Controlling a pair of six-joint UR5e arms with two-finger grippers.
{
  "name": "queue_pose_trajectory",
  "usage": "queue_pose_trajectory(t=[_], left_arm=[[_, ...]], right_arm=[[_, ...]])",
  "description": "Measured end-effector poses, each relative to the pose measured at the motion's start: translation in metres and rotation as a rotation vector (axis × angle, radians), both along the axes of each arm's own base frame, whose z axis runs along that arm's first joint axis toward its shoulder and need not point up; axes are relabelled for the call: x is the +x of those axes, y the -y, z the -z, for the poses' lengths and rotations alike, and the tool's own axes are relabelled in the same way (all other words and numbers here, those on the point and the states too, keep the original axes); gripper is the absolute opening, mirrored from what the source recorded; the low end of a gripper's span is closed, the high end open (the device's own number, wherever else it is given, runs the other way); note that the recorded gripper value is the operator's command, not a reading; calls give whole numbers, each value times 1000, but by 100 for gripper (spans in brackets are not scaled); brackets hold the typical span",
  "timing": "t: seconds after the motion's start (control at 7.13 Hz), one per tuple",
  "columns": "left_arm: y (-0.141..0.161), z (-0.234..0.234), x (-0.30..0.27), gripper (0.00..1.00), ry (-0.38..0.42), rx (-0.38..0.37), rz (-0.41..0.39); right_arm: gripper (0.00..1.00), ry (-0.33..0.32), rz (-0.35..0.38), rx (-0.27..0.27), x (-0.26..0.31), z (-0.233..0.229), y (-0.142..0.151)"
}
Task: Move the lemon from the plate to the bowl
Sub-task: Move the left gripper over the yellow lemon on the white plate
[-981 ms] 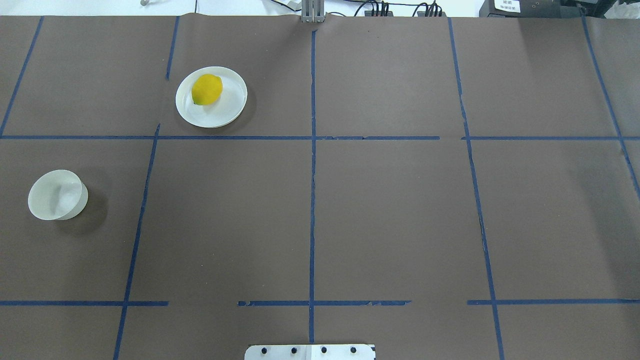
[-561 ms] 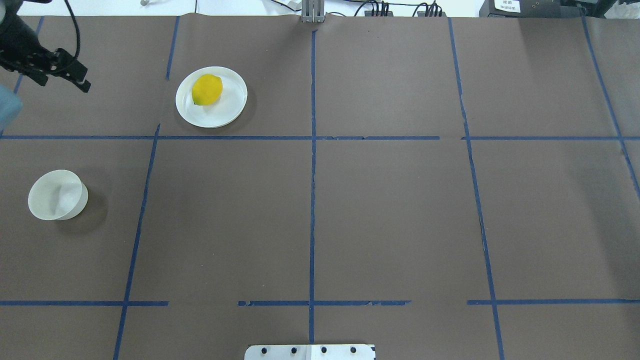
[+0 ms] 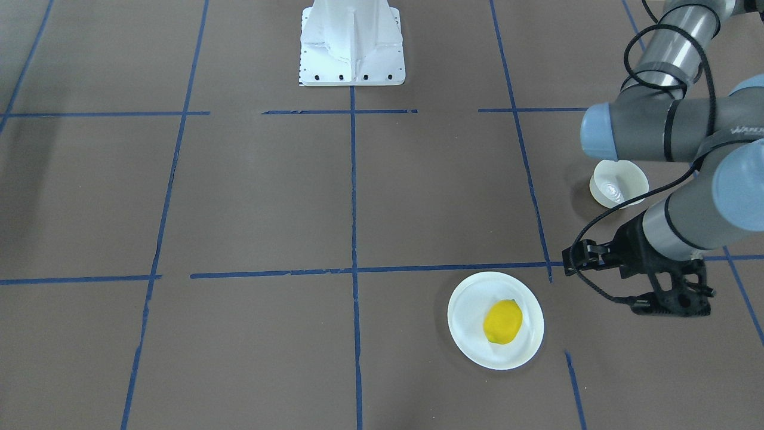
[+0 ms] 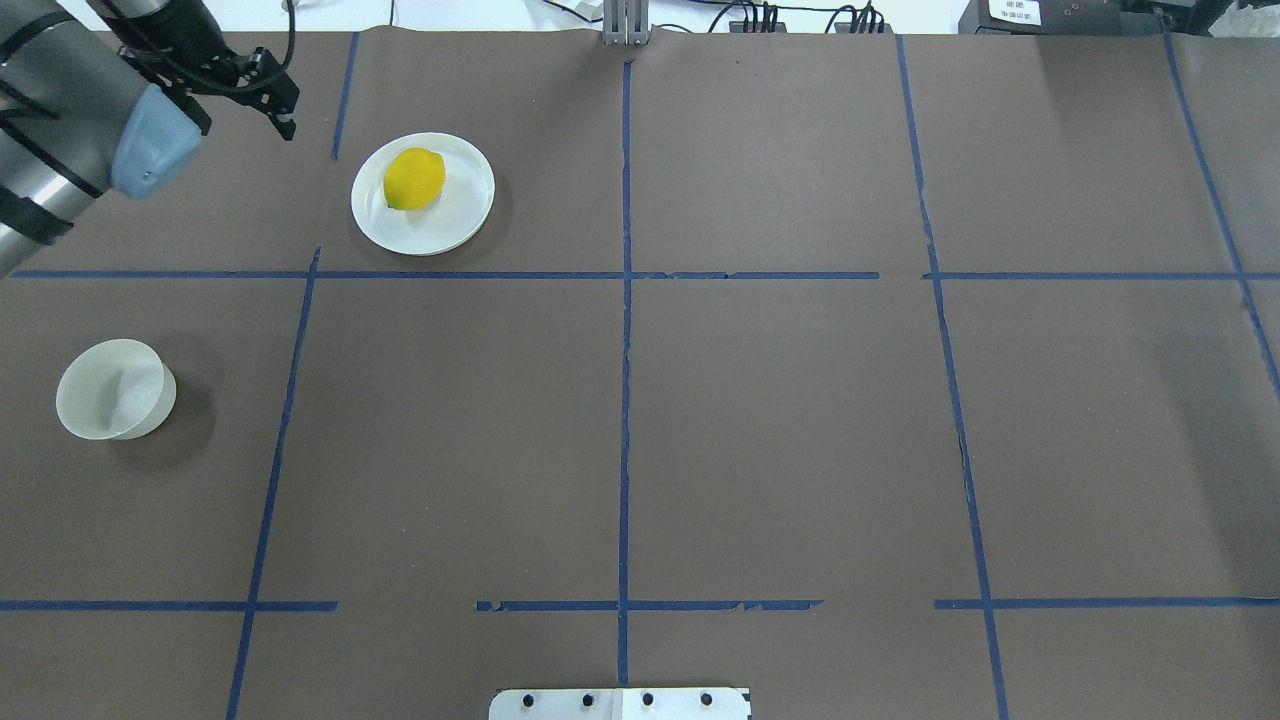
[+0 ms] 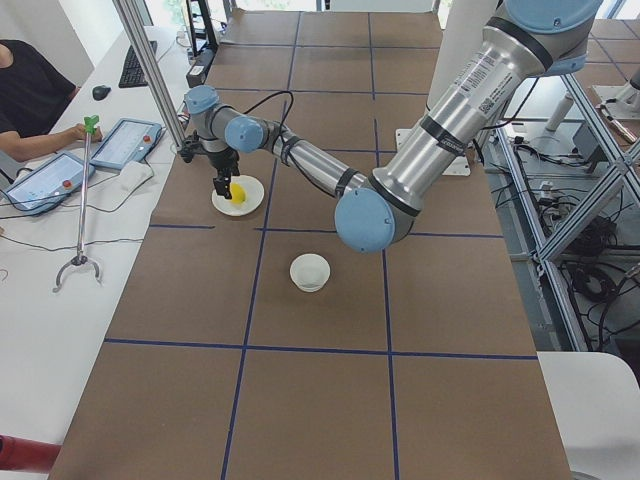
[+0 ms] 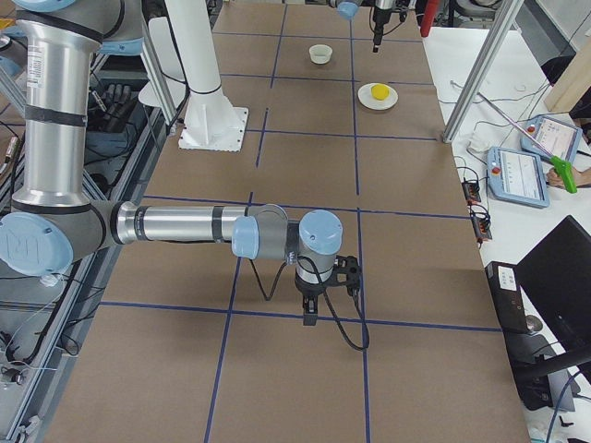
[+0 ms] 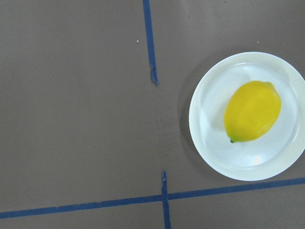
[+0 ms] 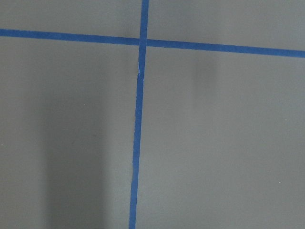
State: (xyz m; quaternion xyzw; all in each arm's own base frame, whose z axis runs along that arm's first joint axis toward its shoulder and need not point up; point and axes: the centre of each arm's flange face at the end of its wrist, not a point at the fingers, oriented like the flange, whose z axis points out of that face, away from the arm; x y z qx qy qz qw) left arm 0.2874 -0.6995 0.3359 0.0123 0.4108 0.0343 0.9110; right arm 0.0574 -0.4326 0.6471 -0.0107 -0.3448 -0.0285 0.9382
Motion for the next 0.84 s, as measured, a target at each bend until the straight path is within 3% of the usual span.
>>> queue_pose_trajectory(t=[0.28,0.84], left_arm=[[20,4,49,100,-19,-17,4],[27,-8,107,100,-33,-10,-1]], right_arm=[[100,0,0,0,0,0,0],[100,0,0,0,0,0,0]])
